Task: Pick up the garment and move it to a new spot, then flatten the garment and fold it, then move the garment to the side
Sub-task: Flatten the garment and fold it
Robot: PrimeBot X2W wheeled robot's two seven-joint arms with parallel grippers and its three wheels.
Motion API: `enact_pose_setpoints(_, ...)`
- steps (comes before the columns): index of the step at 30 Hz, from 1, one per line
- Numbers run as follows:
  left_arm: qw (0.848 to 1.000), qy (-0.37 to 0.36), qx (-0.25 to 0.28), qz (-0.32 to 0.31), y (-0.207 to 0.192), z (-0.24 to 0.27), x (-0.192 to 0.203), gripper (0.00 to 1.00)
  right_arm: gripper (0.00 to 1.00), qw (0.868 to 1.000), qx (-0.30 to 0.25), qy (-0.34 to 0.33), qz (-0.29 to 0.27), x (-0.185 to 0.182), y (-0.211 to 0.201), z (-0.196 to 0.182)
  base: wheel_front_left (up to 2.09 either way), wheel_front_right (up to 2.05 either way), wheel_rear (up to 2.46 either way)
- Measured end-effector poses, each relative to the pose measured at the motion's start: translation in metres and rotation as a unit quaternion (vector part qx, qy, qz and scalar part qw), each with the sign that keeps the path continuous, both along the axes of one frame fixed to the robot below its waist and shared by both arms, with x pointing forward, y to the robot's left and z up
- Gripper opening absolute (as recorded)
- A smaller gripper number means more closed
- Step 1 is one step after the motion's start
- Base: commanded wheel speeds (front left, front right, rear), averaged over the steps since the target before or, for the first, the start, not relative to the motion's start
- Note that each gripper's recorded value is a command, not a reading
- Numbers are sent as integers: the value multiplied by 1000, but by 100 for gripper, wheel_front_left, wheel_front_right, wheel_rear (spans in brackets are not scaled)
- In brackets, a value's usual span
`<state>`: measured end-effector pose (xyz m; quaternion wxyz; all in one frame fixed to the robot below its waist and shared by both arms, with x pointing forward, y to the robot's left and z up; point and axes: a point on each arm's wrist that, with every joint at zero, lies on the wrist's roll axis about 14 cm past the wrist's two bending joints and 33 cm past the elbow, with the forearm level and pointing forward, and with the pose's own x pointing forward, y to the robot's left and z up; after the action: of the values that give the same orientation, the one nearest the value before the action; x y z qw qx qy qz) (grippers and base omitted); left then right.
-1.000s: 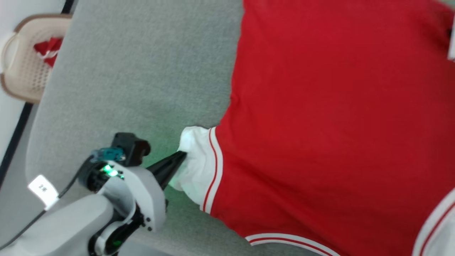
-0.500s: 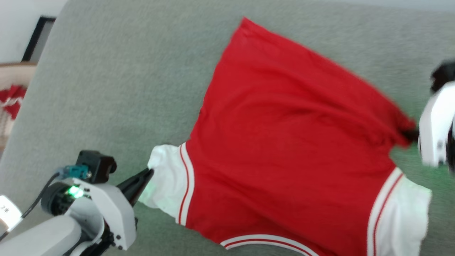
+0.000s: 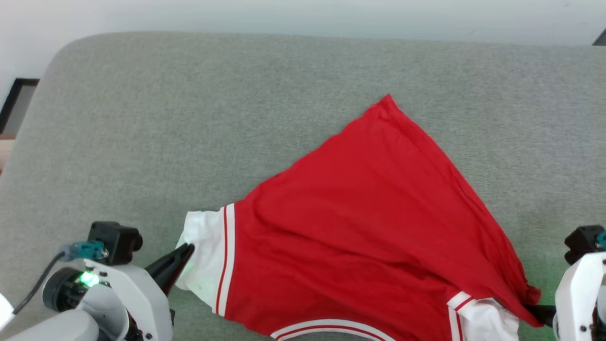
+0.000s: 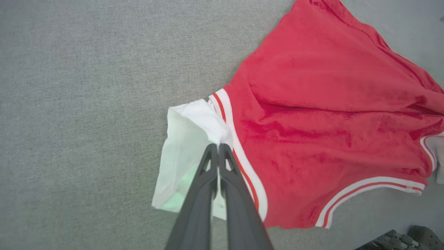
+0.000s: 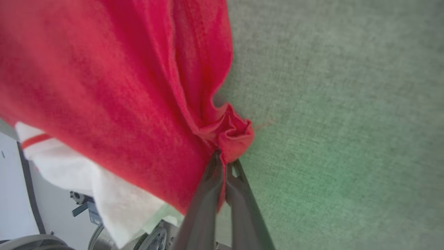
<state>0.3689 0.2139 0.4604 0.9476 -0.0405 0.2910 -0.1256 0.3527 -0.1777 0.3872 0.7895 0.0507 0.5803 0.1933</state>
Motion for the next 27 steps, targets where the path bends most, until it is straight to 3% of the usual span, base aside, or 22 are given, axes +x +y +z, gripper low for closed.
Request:
enact_pose_setpoints(4,1000,-2,-4,-5,-5,0,1,0,0,999,-3,-24,-30,-2,-2,-2,0,0,0)
enact_pose_setpoints(5,1000,-3,-5,-5,-5,0,1,0,44,999,-6,-32,-35,-1,-3,-3,0,0,0)
enact_pose_setpoints(6,1000,-3,-6,-5,-6,0,1,0,100,998,-13,-41,-38,1,-4,-3,0,0,0)
enact_pose_setpoints(15,1000,-2,-9,-1,-5,-1,-1,0,100,997,-14,-59,-36,10,-4,13,0,0,0)
enact_pose_setpoints(21,1000,-1,-11,4,-4,-2,-5,0,100,992,-8,-122,-20,38,-1,59,0,0,0)
enact_pose_setpoints(27,1000,2,-16,4,-7,-5,-7,0,100,973,10,-231,15,87,28,112,0,0,0)
